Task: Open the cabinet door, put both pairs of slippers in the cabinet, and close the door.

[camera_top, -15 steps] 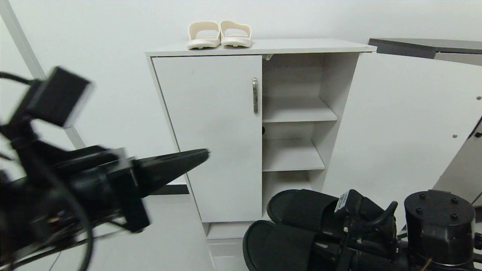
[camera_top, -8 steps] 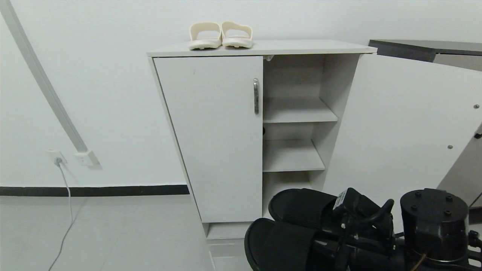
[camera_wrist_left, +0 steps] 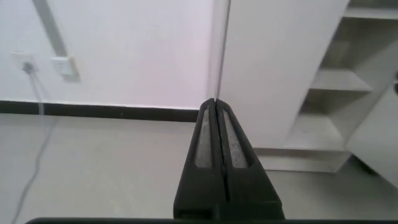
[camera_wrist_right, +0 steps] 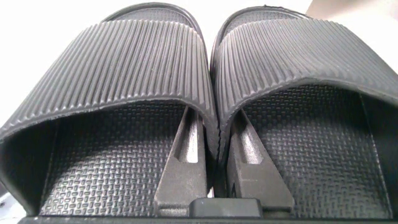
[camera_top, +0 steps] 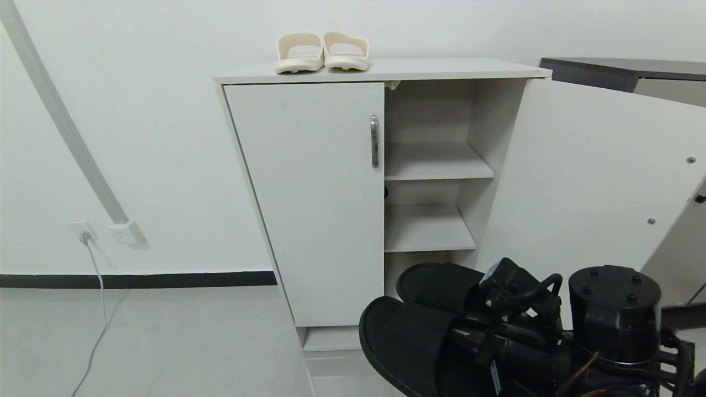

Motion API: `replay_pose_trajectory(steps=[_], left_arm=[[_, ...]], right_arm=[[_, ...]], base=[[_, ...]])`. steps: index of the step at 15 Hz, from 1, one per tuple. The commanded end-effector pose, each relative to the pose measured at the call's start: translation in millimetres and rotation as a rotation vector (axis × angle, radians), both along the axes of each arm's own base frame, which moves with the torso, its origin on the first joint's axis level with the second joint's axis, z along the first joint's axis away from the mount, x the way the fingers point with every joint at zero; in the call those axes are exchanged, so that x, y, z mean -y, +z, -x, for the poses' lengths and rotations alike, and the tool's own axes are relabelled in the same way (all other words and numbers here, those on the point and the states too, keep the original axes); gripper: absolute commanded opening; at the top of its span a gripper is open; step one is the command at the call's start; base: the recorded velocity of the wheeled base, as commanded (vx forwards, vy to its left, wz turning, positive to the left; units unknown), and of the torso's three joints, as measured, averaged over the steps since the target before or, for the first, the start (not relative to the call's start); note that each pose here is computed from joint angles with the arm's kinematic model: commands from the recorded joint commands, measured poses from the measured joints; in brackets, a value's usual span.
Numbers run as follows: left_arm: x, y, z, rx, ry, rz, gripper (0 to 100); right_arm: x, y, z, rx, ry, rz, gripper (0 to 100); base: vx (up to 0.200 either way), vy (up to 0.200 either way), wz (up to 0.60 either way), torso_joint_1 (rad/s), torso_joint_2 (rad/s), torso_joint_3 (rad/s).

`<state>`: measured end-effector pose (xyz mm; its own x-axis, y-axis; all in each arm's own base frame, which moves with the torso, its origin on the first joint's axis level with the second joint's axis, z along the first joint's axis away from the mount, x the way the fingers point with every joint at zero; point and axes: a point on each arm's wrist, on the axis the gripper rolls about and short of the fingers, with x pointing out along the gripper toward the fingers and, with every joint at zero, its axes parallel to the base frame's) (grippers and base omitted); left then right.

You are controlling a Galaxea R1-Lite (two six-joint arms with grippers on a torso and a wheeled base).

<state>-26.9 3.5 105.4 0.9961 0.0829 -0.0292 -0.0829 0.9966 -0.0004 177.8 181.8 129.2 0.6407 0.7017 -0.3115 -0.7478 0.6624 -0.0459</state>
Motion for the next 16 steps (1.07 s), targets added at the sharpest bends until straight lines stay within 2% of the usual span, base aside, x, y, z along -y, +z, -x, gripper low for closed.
replay_pose_trajectory(steps=[1, 2, 3, 4, 5, 6, 8, 10, 14, 16], left_arm=[[0.8, -19.9, 0, 0.036, 0.033, -0.020, 0], [1.0, -26.3, -4, 0.063, 0.026, -0.016, 0], [1.1, -26.9, -4, 0.057, 0.018, -0.018, 0], [1.7, -31.1, -4, 0.010, -0.005, -0.029, 0], [2.5, -29.9, -4, 0.024, -0.044, -0.030, 0], [3.7, -29.8, -4, 0.026, -0.096, -0.047, 0], [3.8, -30.2, -4, 0.024, -0.099, -0.060, 0], [3.7, -30.2, -4, 0.025, -0.097, -0.043, 0], [3.7, -30.2, -4, 0.025, -0.096, -0.040, 0], [3.7, -30.2, -4, 0.025, -0.096, -0.038, 0]], right_arm=[[-4, -7, -4, -0.013, 0.001, 0.013, 0], [-5, -8, -4, -0.013, 0.001, 0.014, 0], [-6, -10, -5, -0.016, -0.005, 0.020, 0], [-7, -10, -5, -0.012, -0.009, 0.019, 0], [-7, -10, -5, -0.010, -0.010, 0.021, 0], [-9, -11, -5, -0.008, -0.013, 0.019, 0], [-12, -11, -9, 0.007, -0.039, 0.016, 0], [-18, -13, -18, 0.019, -0.142, 0.000, 0], [-40, -20, -35, 0.013, -0.446, -0.083, 0], [-60, -28, -55, 0.048, -0.623, -0.102, 0]], base=[[0.000, 0.000, 0.00, 0.000, 0.00, 0.000], [0.000, 0.000, 0.00, 0.000, 0.00, 0.000], [0.000, 0.000, 0.00, 0.000, 0.00, 0.000], [0.000, 0.000, 0.00, 0.000, 0.00, 0.000], [0.000, 0.000, 0.00, 0.000, 0.00, 0.000], [0.000, 0.000, 0.00, 0.000, 0.00, 0.000], [0.000, 0.000, 0.00, 0.000, 0.00, 0.000], [0.000, 0.000, 0.00, 0.000, 0.00, 0.000], [0.000, 0.000, 0.00, 0.000, 0.00, 0.000], [0.000, 0.000, 0.00, 0.000, 0.00, 0.000]])
